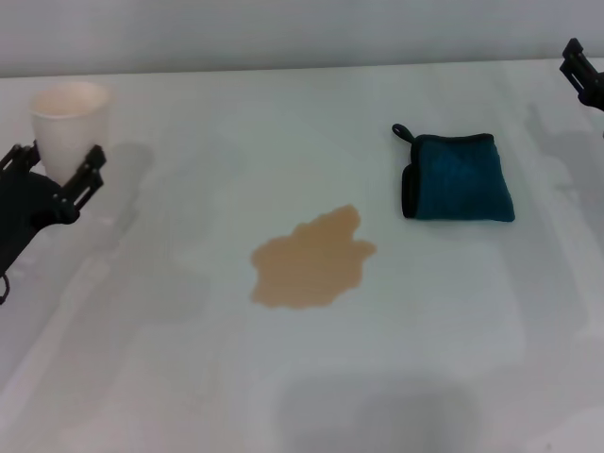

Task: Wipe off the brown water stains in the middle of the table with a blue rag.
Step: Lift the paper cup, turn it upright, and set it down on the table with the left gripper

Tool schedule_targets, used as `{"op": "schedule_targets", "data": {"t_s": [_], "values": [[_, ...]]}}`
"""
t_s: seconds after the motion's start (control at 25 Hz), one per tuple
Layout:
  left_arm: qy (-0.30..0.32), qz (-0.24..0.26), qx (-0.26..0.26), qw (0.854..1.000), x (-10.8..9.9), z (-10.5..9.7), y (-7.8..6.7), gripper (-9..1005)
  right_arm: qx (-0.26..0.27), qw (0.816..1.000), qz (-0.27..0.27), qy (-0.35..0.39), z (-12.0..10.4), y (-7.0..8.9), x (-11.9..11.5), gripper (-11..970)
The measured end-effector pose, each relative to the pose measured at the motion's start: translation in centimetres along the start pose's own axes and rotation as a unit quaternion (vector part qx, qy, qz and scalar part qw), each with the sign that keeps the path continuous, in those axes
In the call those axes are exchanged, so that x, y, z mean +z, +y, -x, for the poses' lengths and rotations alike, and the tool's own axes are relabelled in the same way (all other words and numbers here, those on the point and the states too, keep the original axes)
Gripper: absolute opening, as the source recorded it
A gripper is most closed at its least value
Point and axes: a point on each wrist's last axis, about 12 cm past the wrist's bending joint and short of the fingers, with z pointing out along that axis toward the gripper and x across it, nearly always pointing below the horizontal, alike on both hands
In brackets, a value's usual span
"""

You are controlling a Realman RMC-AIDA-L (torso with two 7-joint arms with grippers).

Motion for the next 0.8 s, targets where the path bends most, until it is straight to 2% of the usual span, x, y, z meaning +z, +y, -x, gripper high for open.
{"op": "schedule_targets", "data": {"t_s": [0.16, 0.48, 0.8], "values": [[0.019, 0.031, -0.036, 0.999, 0.6, -0.8, -0.4, 667, 0.001, 1.0, 0.0, -0.002, 0.1, 0.0, 0.0, 855], [0.067, 0.034, -0.048, 0.996, 2.0, -1.6, -1.2, 667, 0.001, 1.0, 0.003, -0.003, 0.2, 0.1, 0.2, 855], [0.084, 0.034, -0.045, 0.995, 2.2, -1.9, -1.3, 668, 0.001, 1.0, 0.003, -0.003, 0.2, 0.1, 0.2, 855]]}}
